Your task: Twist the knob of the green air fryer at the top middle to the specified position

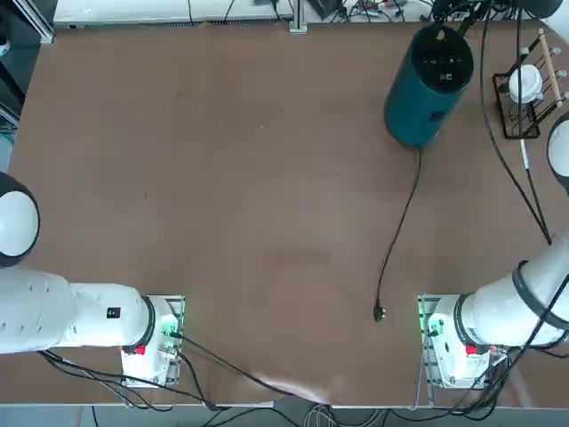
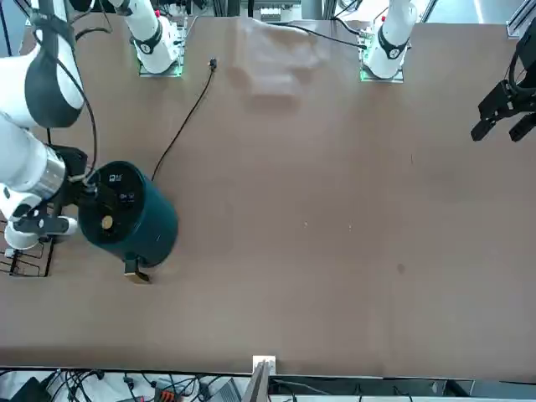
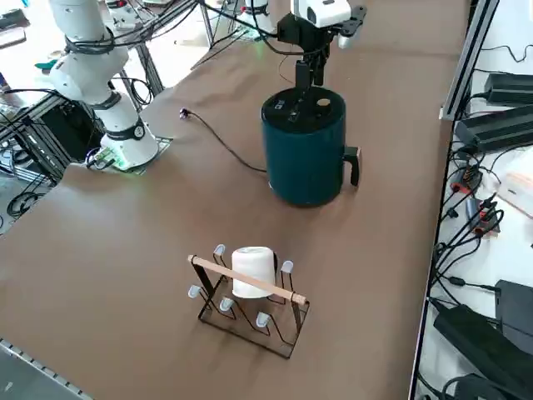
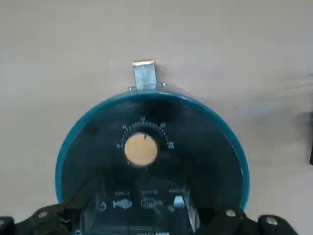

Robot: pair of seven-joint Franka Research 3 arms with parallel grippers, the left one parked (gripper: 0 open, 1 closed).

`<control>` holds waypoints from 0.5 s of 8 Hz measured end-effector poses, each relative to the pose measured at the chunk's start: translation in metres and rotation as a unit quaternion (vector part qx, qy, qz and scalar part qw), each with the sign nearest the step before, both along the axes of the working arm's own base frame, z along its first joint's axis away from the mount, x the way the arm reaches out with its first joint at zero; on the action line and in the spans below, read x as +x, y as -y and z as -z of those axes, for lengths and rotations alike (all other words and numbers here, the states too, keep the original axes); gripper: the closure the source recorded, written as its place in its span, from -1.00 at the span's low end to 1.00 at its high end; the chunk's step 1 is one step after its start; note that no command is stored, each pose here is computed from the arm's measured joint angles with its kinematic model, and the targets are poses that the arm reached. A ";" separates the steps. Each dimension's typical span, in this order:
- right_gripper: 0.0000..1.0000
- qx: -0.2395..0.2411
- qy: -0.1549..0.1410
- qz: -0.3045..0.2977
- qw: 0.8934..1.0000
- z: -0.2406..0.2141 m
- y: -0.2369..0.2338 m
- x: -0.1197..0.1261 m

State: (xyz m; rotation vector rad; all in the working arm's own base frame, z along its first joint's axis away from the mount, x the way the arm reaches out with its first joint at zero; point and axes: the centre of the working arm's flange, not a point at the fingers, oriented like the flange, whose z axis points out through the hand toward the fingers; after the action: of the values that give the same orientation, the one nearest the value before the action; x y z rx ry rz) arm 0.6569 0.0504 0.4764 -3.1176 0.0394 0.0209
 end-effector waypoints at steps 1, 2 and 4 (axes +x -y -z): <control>-1.00 0.000 0.003 0.000 1.000 0.007 0.000 0.004; -0.97 0.000 0.005 0.001 1.000 0.013 0.000 0.007; -0.89 0.001 0.011 0.001 1.000 0.015 0.000 0.010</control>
State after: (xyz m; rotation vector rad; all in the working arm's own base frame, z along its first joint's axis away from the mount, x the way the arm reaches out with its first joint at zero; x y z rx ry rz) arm 0.6671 0.0506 0.4610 -3.1154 0.0419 -0.0136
